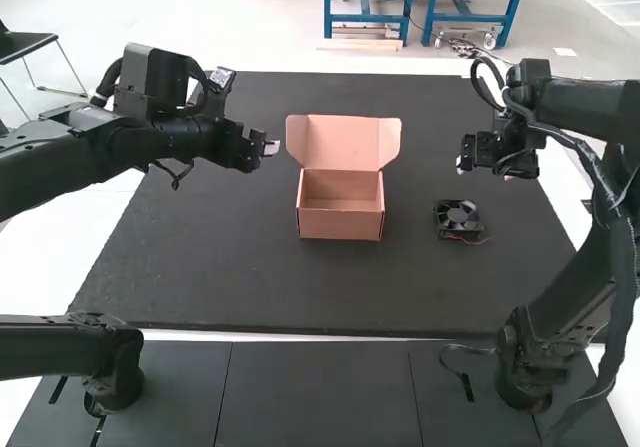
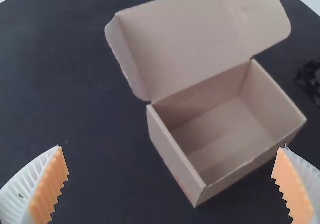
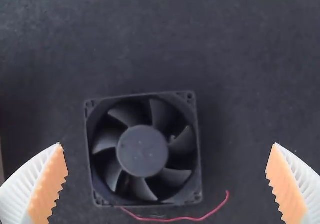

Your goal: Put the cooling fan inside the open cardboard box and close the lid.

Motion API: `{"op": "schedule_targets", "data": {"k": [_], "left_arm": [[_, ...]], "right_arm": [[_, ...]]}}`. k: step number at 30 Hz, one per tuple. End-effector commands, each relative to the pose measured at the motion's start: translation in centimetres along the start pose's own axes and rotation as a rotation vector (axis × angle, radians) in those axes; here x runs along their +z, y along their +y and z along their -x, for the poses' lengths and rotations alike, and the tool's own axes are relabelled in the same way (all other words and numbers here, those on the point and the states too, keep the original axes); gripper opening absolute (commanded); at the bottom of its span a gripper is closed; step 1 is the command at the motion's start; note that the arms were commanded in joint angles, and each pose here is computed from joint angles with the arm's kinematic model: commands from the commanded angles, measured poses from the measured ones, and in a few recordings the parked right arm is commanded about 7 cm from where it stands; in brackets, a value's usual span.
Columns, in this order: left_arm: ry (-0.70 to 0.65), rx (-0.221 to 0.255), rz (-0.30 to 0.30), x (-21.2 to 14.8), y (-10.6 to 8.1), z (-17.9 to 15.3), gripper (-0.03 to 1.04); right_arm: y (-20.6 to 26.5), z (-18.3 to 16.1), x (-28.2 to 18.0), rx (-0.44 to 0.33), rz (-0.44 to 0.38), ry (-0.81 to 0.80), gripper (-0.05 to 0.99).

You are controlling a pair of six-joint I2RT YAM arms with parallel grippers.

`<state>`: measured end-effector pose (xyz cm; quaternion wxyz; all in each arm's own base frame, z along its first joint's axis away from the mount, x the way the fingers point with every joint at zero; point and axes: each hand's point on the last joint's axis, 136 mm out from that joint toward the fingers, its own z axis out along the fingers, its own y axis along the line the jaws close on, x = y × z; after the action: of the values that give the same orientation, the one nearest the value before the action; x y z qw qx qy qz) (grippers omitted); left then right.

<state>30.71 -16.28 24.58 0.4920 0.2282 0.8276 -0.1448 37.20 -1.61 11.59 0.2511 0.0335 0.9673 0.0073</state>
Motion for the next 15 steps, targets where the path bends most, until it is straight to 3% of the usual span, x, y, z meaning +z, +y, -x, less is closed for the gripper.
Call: {"op": "schedule_targets", "data": {"k": [1, 15], "left_arm": [[-0.023, 0.013, -0.026, -0.2, -0.7, 1.1, 0.96], [0.010, 0.015, -0.029, 0.2, -0.7, 0.4, 0.96]], "right_arm": [[-1.3, 0.1, 0.6, 0.017, -0.039, 0.007, 0.91], [-5.9, -1.1, 2.7, -0.015, -0.135, 0.089, 0.91]]}}
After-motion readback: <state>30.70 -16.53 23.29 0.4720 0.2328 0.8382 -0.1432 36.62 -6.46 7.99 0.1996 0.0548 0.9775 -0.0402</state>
